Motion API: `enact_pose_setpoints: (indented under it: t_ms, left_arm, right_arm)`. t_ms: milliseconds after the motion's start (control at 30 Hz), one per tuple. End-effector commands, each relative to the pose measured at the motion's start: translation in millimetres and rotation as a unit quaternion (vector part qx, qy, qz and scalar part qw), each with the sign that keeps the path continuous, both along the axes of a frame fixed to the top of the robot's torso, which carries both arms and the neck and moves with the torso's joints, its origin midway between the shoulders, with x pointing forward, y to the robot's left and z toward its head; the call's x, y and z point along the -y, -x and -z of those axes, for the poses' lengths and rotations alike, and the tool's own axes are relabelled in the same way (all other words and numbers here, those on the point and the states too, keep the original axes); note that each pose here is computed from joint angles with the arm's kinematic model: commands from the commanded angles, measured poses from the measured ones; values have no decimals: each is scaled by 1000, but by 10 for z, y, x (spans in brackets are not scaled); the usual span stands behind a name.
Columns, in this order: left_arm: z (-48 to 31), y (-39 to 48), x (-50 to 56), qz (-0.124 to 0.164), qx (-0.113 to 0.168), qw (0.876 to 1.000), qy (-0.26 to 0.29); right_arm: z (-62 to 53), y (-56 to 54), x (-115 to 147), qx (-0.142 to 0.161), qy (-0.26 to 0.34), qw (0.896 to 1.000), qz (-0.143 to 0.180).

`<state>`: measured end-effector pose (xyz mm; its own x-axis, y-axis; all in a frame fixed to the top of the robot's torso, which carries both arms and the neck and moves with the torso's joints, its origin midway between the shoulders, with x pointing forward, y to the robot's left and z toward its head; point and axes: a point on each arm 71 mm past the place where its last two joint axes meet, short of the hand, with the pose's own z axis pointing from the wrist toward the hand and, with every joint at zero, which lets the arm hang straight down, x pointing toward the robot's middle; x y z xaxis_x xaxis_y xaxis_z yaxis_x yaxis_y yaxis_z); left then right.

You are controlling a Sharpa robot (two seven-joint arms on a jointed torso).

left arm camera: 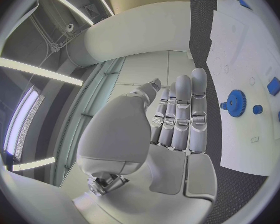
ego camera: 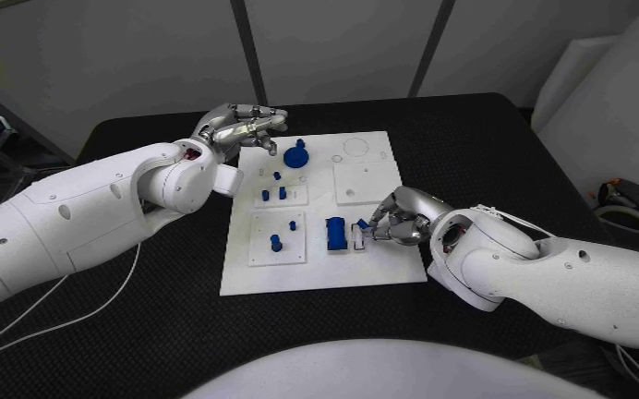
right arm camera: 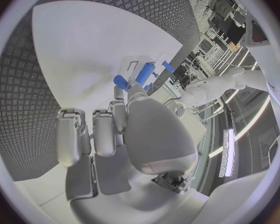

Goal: Assemble the parts on the task board

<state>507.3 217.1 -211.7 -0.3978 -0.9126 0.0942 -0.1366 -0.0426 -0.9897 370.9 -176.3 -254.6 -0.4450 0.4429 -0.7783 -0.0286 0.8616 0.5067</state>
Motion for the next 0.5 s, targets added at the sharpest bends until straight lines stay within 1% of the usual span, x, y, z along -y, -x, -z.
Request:
enact_pose_setpoints:
  t_ms: [33,233,500]
  left_arm:
    - [-10,3,20,7,0,1000,4]
    - [-9,3,18,6,-1,1000,3]
    - [-8,6,24,9,-3,1000,3]
  right_arm:
    - [38,-10,-16,-25,-16,1000,6]
    - [77,-20,-68,-42,-14,999,-2]
    - [105,-30,-106,-53,-10,999,-9]
